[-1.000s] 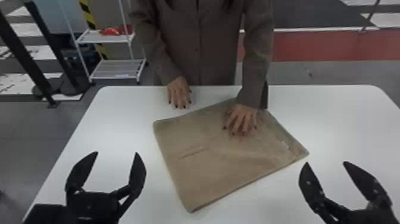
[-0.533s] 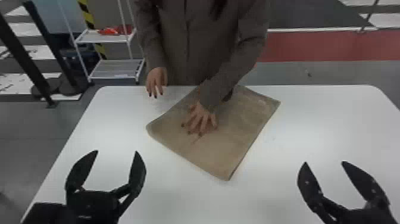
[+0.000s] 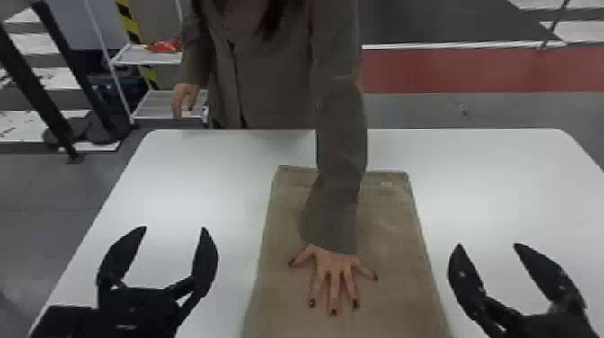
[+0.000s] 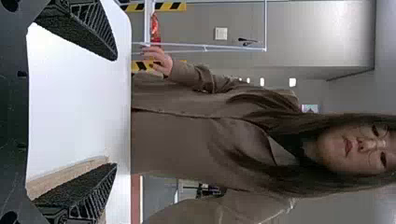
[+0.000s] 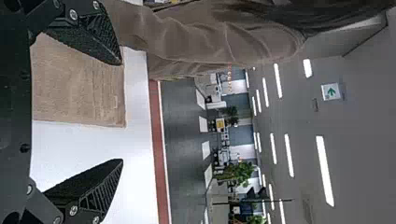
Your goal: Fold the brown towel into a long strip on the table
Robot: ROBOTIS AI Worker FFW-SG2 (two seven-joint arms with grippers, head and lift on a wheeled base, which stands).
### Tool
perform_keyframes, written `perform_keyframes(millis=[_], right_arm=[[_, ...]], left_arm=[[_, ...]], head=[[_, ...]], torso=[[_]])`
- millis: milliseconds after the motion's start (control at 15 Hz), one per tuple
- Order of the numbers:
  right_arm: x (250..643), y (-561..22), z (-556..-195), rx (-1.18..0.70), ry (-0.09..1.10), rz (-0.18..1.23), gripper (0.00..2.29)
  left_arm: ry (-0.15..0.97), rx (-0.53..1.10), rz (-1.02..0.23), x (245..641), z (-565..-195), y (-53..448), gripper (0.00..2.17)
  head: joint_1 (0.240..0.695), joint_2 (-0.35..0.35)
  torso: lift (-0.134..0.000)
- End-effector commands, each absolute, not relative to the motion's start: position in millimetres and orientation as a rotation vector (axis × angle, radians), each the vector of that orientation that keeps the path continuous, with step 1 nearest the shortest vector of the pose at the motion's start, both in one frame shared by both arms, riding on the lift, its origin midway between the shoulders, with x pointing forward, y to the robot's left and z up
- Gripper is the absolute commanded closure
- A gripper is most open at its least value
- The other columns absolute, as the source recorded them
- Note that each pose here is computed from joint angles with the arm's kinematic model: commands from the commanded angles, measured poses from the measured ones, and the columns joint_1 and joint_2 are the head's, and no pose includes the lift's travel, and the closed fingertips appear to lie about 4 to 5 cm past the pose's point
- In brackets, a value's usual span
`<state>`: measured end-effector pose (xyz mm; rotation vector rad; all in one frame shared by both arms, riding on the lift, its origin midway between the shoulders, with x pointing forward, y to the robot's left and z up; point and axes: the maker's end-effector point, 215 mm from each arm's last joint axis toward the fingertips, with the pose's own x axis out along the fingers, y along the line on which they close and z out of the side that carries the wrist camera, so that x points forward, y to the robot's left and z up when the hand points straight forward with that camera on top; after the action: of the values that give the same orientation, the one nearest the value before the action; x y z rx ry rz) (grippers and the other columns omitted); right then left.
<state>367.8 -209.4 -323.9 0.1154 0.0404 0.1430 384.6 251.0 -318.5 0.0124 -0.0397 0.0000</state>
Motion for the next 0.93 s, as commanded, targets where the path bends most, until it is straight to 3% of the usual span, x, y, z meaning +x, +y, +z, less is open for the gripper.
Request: perform_keyframes(millis=[0,533,867], right_arm=[[368,-210,-323,0.115,0.040,0.142,0.15],[367,-210,-326,0.112,0.045,0.145,0.15],[370,-211,-339,0.085,0.062,0.139,0.15]], left_arm=[[-0.041,0.013,0.000,385,-318,251,0.06],[-0.026,0.013,0.001,384,-327,252,0.06],[-0.019,-0.001,-0.045,416,-351,242,0.13]], head=[[0.695,0.064],[0.695,0.062],[0.695,0.057]], torso=[[-0.123],[-0.123],[-0.123]])
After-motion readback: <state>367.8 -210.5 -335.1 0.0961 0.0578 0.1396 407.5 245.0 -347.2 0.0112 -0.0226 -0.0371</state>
